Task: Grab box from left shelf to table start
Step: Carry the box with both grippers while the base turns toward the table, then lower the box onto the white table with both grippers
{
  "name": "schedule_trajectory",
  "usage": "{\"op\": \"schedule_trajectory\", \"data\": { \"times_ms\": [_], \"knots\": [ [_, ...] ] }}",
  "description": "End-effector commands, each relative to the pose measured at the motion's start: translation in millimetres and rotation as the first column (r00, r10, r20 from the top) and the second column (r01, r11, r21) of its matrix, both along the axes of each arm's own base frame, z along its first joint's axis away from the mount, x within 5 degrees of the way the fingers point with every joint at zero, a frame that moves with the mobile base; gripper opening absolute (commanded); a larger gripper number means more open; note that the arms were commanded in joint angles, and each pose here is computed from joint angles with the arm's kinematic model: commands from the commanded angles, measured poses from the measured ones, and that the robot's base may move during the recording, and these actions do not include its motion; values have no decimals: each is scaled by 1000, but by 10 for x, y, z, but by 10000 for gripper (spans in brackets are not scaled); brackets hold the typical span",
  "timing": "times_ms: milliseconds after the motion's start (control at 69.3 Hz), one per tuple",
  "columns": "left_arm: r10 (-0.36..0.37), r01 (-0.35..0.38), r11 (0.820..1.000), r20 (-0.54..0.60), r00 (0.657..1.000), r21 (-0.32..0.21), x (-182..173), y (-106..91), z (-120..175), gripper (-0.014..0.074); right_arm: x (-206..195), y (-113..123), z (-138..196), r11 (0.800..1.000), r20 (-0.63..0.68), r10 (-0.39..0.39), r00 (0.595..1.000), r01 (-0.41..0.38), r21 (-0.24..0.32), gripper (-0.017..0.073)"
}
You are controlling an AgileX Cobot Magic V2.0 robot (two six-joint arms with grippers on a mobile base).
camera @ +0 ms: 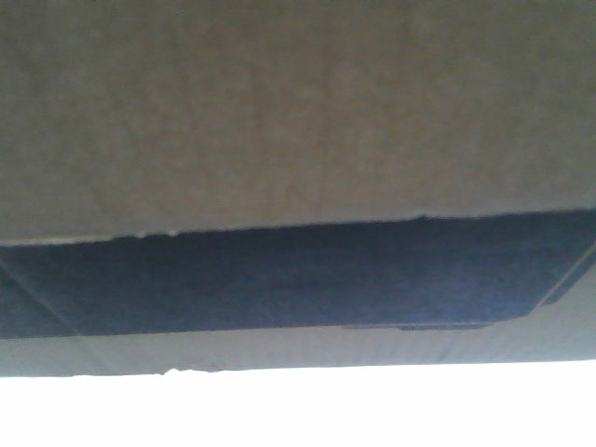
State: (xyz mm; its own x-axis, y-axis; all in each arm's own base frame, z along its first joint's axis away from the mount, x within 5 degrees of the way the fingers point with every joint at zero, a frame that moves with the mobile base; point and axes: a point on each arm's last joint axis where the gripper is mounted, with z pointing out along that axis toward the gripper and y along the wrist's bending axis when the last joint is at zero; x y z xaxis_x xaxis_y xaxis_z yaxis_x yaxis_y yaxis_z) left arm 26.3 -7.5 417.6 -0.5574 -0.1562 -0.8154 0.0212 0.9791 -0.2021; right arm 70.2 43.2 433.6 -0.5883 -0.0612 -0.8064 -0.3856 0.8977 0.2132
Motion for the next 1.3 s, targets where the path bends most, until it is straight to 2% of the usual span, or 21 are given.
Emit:
{"op": "schedule_trajectory", "data": {
  "times_ms": [0, 1284],
  "knots": [
    [-157, 163, 986, 134, 978, -36, -35, -128, 178, -93, 32, 3, 218, 998, 187, 6, 982, -16, 53, 59],
    [-159, 169, 985, 155, 975, -48, -29, -137, 196, -93, 35, 6, 229, 998, 198, 5, 980, -17, 60, 59]
  ]
}}
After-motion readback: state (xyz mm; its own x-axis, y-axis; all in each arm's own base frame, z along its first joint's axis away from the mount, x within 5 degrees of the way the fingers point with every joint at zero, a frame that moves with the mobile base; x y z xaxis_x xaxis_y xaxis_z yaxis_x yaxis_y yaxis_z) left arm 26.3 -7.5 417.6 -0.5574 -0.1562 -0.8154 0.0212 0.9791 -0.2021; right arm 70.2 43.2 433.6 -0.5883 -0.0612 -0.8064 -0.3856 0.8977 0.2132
